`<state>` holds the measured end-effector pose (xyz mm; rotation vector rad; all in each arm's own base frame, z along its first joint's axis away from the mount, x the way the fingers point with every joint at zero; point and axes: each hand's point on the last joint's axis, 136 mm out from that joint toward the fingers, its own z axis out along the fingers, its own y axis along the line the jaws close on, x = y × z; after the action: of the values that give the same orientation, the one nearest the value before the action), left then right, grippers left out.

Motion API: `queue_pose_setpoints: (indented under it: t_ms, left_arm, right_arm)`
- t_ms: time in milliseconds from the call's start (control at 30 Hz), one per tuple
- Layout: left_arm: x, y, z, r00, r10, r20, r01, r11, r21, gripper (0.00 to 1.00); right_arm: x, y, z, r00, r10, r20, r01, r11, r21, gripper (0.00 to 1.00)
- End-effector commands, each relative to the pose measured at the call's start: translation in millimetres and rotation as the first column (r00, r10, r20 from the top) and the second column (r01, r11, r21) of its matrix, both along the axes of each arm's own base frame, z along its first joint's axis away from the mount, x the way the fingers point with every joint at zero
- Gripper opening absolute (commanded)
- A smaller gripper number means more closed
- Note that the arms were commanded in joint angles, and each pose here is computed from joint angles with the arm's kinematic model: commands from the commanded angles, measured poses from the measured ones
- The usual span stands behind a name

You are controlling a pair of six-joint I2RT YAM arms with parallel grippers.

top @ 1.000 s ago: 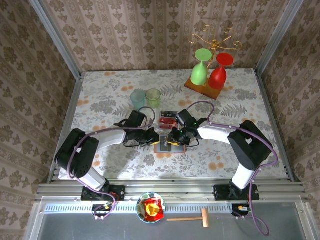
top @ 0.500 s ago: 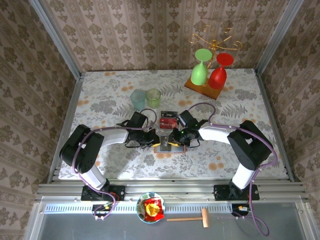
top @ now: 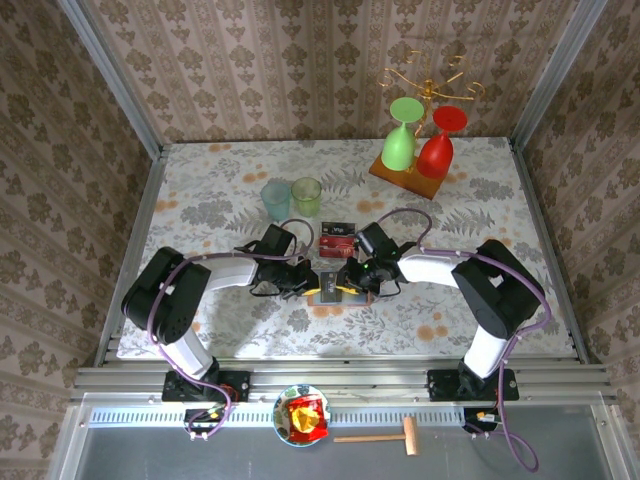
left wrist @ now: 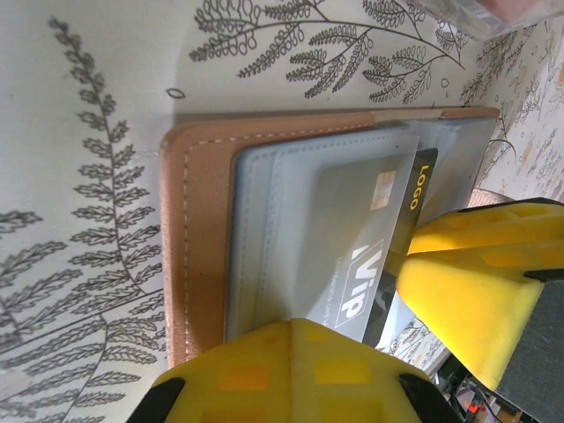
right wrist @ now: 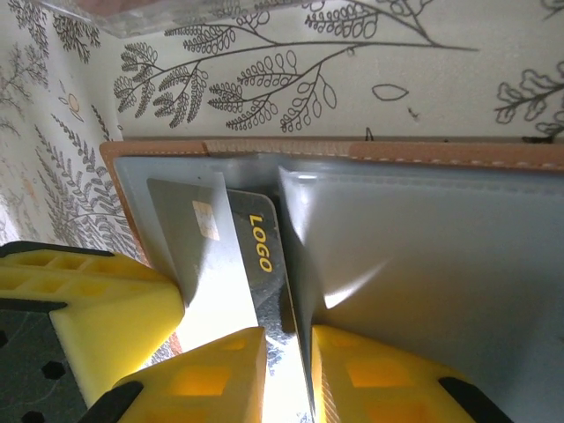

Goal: Take the credit cards out of the card holder

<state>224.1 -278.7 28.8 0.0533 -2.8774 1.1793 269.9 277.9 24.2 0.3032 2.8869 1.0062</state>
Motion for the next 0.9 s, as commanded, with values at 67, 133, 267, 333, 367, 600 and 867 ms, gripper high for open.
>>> queue_pose_setpoints:
  t_ms: [67, 133, 267, 333, 367, 600, 867]
  left_arm:
    - [-6.0, 4.0, -5.8, 0.999, -0.01, -0.033, 0.011, 1.0, 0.023, 0.02]
    - [-6.2, 4.7, -6.6, 0.999, -0.009, -0.034, 0.01, 1.0, 0.026, 0.02]
    - [-6.5, 4.7, -7.2, 0.999, -0.007, -0.038, 0.008, 1.0, 0.025, 0.02]
    - [-6.9, 4.8, -6.9, 0.999, -0.008, -0.038, 0.009, 1.0, 0.025, 0.02]
    - [-7.2, 5.0, -7.1, 0.999, -0.008, -0.038, 0.009, 1.0, 0.026, 0.02]
    - [-7.2, 5.6, -6.6, 0.999, -0.005, -0.037, 0.006, 1.0, 0.026, 0.02]
    - [-7.2, 5.4, -5.6, 0.999, -0.005, -0.034, 0.006, 1.0, 0.023, 0.02]
  right_arm:
    - [-4.5, 3.0, -10.5, 0.999, -0.011, -0.046, 0.013, 0.999, 0.045, 0.21]
    - [-4.7, 5.1, -9.9, 0.999, -0.013, -0.049, 0.016, 0.998, 0.063, 0.21]
    - [-3.1, 7.3, -5.8, 0.999, -0.018, -0.043, 0.022, 0.995, 0.093, 0.2]
    - [-2.7, 7.5, -4.6, 0.999, -0.018, -0.039, 0.022, 0.995, 0.1, 0.18]
    - [-1.7, 7.5, -3.1, 0.999, -0.021, -0.036, 0.024, 0.994, 0.104, 0.17]
    - [-0.5, 5.8, -0.9, 0.999, -0.029, -0.027, 0.031, 0.993, 0.11, 0.1]
    - [-2.6, -2.4, -2.9, 0.999, -0.039, -0.025, 0.041, 0.995, 0.094, 0.05]
